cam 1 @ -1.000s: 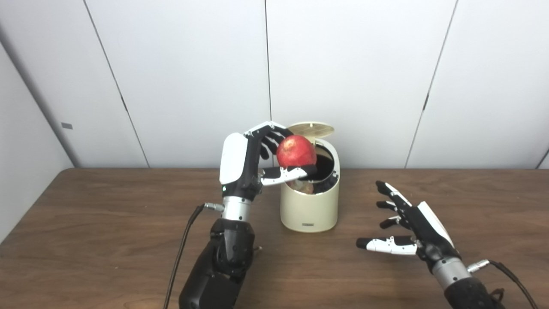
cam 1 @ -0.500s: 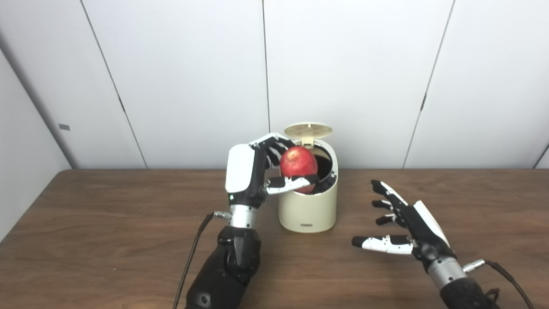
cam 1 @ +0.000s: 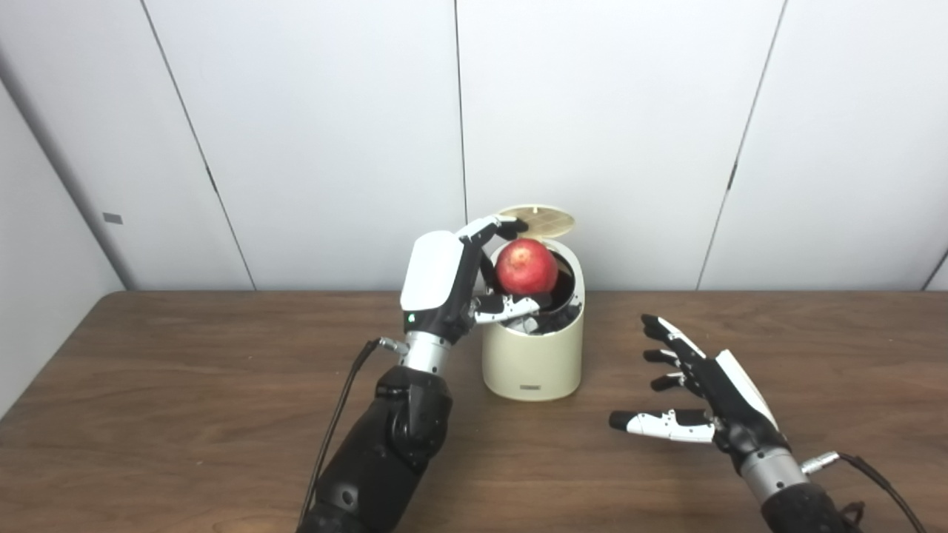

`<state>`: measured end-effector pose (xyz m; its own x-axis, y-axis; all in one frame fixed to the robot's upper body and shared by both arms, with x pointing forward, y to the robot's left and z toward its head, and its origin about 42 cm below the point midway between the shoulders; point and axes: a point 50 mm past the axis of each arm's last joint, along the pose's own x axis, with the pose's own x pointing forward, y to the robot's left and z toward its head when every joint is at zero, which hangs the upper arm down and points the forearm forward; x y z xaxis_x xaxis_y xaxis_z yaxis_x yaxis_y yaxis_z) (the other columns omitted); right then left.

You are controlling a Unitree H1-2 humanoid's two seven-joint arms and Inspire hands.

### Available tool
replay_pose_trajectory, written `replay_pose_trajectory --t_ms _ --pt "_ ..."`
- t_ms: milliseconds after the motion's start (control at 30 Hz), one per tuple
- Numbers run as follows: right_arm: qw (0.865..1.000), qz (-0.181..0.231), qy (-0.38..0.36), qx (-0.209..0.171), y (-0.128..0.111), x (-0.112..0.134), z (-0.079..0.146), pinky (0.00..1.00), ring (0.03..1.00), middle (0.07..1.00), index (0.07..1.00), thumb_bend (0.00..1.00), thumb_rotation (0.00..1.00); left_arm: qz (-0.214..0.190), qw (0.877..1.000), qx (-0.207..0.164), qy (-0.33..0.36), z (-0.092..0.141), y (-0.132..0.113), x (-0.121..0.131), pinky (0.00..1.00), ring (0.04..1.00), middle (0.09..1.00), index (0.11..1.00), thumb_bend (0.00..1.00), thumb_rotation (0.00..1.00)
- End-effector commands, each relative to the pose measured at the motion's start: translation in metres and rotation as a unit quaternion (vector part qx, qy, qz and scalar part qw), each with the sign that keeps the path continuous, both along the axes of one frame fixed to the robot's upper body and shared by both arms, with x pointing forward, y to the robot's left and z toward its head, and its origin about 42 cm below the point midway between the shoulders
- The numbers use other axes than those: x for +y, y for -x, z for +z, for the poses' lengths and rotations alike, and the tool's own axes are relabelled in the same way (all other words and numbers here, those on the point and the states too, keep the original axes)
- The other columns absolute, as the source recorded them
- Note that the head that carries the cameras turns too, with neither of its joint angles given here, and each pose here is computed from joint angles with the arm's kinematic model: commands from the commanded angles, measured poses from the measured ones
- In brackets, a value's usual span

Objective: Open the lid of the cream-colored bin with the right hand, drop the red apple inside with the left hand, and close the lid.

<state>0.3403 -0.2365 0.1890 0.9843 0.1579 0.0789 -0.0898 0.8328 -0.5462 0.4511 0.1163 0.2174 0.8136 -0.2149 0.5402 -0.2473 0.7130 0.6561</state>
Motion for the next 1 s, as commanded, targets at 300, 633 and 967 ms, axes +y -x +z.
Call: replay_pose_trajectory --t_ms 300,633,967 --pt "0.999 0.005 0.01 -0.04 -0.002 0.0 0.019 0.61 0.782 0.898 0.901 0.84 0.31 -0.005 1.0 0.004 -0.011 0.005 0.0 -0.002 0.52 0.626 0.661 0.775 0.95 0.19" --pt "0.999 0.004 0.003 -0.036 -0.002 -0.001 0.016 0.62 0.78 0.899 0.9 0.84 0.31 -0.024 0.999 -0.012 0.044 0.008 0.007 0.003 0.47 0.548 0.615 0.678 0.81 0.12" --pt "0.999 0.002 -0.001 -0.037 -0.004 -0.003 0.011 0.64 0.788 0.873 0.881 0.85 0.29 -0.004 0.992 -0.061 0.113 -0.002 0.016 0.01 0.39 0.474 0.479 0.506 0.52 0.0"
